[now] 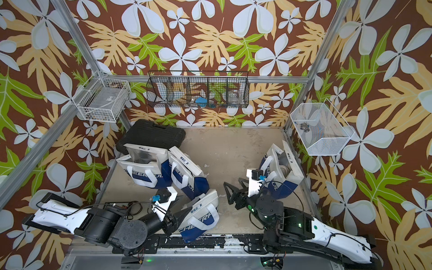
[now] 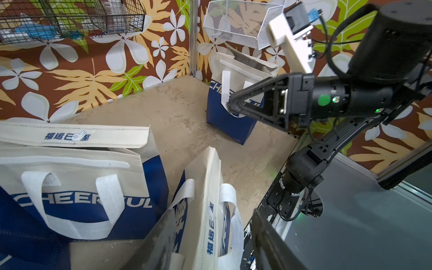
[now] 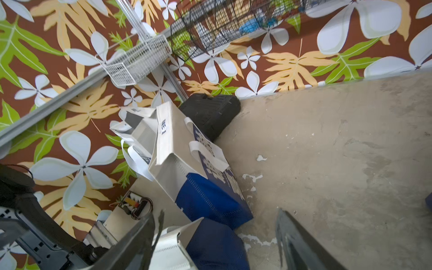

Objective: Open the takeout bag
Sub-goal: Adjust the takeout bag at the center of the board.

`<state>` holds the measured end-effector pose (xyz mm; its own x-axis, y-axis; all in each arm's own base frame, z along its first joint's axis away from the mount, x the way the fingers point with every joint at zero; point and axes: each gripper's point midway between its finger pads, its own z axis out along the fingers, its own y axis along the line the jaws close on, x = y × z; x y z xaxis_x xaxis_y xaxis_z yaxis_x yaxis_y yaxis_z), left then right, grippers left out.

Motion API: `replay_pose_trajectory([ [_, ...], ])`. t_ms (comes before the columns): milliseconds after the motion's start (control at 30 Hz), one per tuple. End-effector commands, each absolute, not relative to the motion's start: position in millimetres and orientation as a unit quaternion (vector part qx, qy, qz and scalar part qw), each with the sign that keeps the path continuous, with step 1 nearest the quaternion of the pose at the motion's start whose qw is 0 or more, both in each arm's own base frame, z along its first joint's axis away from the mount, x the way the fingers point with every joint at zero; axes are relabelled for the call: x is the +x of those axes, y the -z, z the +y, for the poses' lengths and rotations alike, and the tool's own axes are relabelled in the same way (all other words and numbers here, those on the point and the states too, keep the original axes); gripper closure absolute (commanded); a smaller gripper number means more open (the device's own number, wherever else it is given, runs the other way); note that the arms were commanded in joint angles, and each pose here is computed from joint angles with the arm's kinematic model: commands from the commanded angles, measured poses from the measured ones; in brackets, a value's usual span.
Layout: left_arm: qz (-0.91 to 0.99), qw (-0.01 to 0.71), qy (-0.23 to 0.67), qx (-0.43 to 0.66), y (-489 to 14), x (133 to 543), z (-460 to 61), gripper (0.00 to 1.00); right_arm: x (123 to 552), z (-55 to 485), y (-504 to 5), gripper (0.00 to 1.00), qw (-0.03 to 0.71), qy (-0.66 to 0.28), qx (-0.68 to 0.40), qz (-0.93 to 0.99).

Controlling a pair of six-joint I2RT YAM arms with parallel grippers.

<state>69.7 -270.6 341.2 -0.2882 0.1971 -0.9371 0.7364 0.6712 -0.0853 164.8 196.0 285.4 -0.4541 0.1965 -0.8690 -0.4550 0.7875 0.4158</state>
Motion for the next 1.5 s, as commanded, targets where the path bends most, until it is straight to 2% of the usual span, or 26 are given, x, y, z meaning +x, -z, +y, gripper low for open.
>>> replay_pose_trajectory([
  [0,0.776,0.473,0.148,0.390,-303.0,66.1,-271.9,0.45,148.2,223.0,-233.6,0.17,0.435,-0.307,-0.157,0.831],
  [67,0.786,0.447,0.129,0.406,-286.4,59.6,-279.0,0.44,146.7,230.0,-217.2,0.18,0.416,-0.320,-0.163,0.835],
  [133,0.789,0.434,0.151,0.407,-278.3,53.4,-283.6,0.41,148.8,227.8,-214.7,0.18,0.413,-0.351,-0.154,0.826],
  [300,0.797,0.475,0.130,0.350,-290.1,75.0,-258.1,0.28,141.5,226.0,-236.3,0.13,0.412,-0.471,-0.165,0.762],
  [433,0.800,0.481,0.125,0.336,-297.8,83.7,-254.4,0.26,139.9,239.7,-229.8,0.12,0.392,-0.503,-0.197,0.744],
  [600,0.826,0.452,0.105,0.321,-268.2,109.4,-249.9,0.25,135.6,267.1,-221.4,0.26,0.344,-0.540,-0.252,0.725],
  [733,0.835,0.449,0.092,0.304,-254.3,127.2,-240.1,0.25,131.2,265.7,-227.4,0.26,0.357,-0.538,-0.274,0.713],
  [833,0.835,0.447,0.082,0.309,-248.2,134.8,-238.2,0.34,123.9,257.9,-244.7,0.22,0.383,-0.548,-0.280,0.689],
  [900,0.833,0.448,0.093,0.312,-249.7,137.8,-242.9,0.41,122.5,258.5,-243.6,0.24,0.381,-0.547,-0.287,0.688],
  [1033,0.821,0.447,0.115,0.335,-255.7,143.9,-253.5,0.94,141.2,267.4,-216.6,0.29,0.367,-0.498,-0.293,0.729],
  [1067,0.817,0.447,0.119,0.343,-258.2,143.9,-256.8,1.00,148.7,267.8,-212.8,0.28,0.372,-0.485,-0.287,0.738],
  [1167,0.803,0.441,0.138,0.377,-263.9,136.4,-265.1,1.00,163.7,270.0,-218.3,0.23,0.399,-0.470,-0.274,0.738],
  [1233,0.789,0.439,0.163,0.397,-271.1,128.6,-269.9,1.00,161.7,277.5,-231.3,0.21,0.402,-0.494,-0.281,0.718],
  [1333,0.759,0.441,0.209,0.431,-286.9,113.9,-276.6,1.00,154.6,290.8,-243.7,0.24,0.389,-0.524,-0.310,0.691],
  [1367,0.750,0.444,0.219,0.438,-292.0,111.3,-277.2,1.00,154.6,294.2,-245.0,0.28,0.386,-0.527,-0.316,0.688],
  [1400,0.746,0.446,0.221,0.443,-294.6,111.3,-276.7,1.00,156.6,296.4,-245.9,0.39,0.387,-0.527,-0.316,0.688],
  [1433,0.743,0.449,0.218,0.445,-296.1,114.0,-275.3,1.00,151.2,300.1,-247.4,0.56,0.376,-0.539,-0.329,0.678],
  [1467,0.745,0.455,0.209,0.441,-297.7,120.1,-273.1,1.00,147.3,302.6,-248.3,0.68,0.368,-0.549,-0.338,0.670],
])
